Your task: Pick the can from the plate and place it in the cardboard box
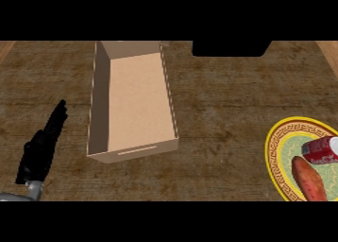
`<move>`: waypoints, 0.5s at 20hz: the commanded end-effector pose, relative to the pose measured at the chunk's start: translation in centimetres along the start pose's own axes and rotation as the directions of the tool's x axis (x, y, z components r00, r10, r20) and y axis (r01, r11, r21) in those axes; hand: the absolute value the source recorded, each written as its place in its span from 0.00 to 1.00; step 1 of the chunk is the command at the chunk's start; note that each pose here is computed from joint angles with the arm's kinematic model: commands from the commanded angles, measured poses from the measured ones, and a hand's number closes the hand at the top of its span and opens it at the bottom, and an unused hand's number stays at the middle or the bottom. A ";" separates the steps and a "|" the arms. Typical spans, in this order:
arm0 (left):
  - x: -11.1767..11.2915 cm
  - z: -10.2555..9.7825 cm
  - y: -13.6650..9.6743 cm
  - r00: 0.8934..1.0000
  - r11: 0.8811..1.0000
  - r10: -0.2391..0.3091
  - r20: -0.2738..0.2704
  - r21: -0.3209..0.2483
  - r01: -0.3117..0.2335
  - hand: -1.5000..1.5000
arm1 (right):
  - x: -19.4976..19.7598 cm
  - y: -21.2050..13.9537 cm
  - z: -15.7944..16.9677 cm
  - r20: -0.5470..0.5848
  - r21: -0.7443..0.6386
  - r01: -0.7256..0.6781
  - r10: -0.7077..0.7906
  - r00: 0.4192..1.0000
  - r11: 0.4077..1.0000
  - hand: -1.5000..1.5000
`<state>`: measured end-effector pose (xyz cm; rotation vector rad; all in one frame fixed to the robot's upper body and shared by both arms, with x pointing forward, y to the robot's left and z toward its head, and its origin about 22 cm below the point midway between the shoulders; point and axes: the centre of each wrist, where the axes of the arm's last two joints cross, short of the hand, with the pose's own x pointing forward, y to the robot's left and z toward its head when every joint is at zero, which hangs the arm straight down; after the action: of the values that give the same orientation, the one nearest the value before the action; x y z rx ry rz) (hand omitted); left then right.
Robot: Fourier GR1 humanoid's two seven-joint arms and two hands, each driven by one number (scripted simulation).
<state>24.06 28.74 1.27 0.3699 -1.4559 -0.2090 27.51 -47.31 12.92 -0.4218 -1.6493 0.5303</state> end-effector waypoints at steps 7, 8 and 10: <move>0.7 0.7 -0.6 1.000 1.000 0.018 0.016 0.001 -0.018 0.50 | 4.1 -2.0 -0.2 -0.110 0.526 -0.328 0.445 0.889 0.785 0.00; -0.2 0.2 -0.9 1.000 1.000 0.006 -0.001 0.003 -0.006 0.50 | 5.2 -3.0 -0.7 -0.119 0.564 -0.321 0.460 0.880 0.761 0.00; 0.1 0.3 -0.1 1.000 1.000 -0.003 0.003 0.025 0.003 0.50 | 6.1 -1.0 -1.0 -0.100 0.606 -0.325 0.474 0.875 0.726 0.00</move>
<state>23.88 28.53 1.09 0.3745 -1.4582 -0.2019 27.61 -46.49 17.79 -0.4070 -1.1941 1.0950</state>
